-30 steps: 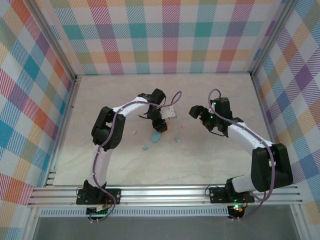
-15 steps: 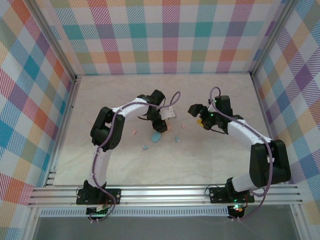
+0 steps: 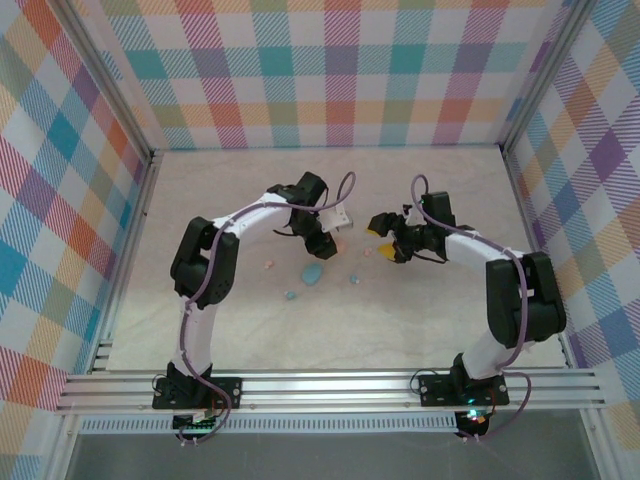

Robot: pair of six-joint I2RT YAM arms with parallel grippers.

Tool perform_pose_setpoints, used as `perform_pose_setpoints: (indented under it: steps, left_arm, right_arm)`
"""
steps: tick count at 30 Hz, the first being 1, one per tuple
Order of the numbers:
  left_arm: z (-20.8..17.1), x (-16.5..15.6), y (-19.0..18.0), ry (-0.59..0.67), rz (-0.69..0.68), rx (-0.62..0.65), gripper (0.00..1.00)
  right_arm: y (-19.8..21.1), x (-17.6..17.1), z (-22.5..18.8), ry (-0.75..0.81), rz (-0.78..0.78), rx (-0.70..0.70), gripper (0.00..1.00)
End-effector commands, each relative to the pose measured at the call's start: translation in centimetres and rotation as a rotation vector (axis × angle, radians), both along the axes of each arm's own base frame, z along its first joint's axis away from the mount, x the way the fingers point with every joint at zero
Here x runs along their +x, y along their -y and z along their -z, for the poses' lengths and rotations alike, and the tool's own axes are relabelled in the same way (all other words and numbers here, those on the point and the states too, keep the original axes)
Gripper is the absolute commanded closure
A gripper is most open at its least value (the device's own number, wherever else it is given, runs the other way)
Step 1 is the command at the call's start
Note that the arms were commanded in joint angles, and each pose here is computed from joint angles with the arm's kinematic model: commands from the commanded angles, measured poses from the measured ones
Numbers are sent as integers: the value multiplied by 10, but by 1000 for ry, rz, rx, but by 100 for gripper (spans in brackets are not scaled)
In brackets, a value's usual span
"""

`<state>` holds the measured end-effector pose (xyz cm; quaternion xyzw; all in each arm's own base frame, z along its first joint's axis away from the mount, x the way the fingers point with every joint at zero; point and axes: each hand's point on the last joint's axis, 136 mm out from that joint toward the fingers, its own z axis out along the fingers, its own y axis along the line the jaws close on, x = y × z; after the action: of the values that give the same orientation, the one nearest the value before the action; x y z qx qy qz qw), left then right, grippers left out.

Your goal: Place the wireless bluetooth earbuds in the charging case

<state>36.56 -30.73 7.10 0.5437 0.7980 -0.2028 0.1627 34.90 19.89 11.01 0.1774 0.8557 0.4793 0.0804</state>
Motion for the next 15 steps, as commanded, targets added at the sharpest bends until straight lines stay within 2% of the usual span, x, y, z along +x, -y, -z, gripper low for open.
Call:
perform_pose_setpoints:
  steps: [1,8,15]
  left_arm:
    - [-34,-2,1,17,-26,-74,67]
    - [-70,-9,7,34,-36,-162,67]
    - [-90,-18,12,6,-14,-195,67]
  right_arm:
    - [-14,2,-17,18,-46,91,25]
    - [-43,-1,-33,42,-163,152,25]
    - [-70,-7,-49,73,-257,207,30]
